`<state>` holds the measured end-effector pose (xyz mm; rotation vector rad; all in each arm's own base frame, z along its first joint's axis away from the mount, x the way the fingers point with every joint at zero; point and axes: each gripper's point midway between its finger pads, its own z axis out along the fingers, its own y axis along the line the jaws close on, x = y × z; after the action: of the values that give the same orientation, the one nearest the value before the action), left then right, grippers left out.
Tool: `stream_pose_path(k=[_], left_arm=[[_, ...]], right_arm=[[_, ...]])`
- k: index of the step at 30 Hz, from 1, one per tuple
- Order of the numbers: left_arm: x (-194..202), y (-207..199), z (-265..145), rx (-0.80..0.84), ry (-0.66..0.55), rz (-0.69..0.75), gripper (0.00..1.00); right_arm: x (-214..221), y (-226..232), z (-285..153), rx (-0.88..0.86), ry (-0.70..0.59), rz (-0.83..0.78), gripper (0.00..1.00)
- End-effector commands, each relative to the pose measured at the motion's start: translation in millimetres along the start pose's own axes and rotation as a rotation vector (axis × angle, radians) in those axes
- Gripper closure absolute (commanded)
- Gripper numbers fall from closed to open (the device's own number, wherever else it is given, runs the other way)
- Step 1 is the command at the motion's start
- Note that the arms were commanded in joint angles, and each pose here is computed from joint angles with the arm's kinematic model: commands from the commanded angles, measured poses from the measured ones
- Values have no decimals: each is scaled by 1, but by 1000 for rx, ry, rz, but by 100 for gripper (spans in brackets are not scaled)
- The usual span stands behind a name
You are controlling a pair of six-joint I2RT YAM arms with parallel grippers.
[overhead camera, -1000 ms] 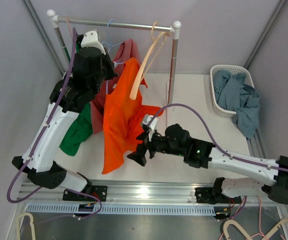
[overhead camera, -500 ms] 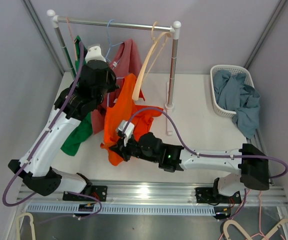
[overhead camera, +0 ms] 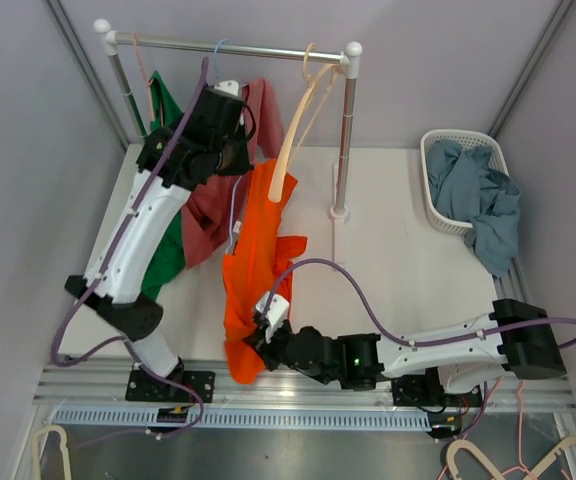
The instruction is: Remove the t-shirt from the hanger
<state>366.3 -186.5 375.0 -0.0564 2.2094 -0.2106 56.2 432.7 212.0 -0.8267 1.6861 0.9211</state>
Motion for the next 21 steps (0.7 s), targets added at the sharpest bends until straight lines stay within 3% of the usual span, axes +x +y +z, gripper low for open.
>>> stream_pose_path(k=[1, 2, 3, 6, 8, 12, 17, 21], left_arm=[[-28, -5, -62, 146, -211, -35, 99], [-10, 0, -59, 153, -190, -28, 99], [-14, 9, -89, 192, -250, -49, 99], [-4, 31, -125, 196, -287, -36, 99], [-1, 47, -138, 157, -309, -22, 99], [-5, 71, -134, 56, -337, -35, 100], [-7, 55, -113, 102, -349, -78, 99], [-18, 41, -98, 119, -332, -93, 99]], right_arm=[[43, -16, -23, 41, 129, 66, 100], [42, -31, -26, 89, 130, 69, 100], [38, -54, -27, 160, 122, 92, 100], [36, -106, -39, 298, 132, 167, 100], [38, -112, -45, 260, 139, 177, 100], [33, -56, -39, -8, 134, 149, 100], [37, 20, -31, -169, 195, 34, 100], [66, 70, -21, -332, 287, 3, 100]])
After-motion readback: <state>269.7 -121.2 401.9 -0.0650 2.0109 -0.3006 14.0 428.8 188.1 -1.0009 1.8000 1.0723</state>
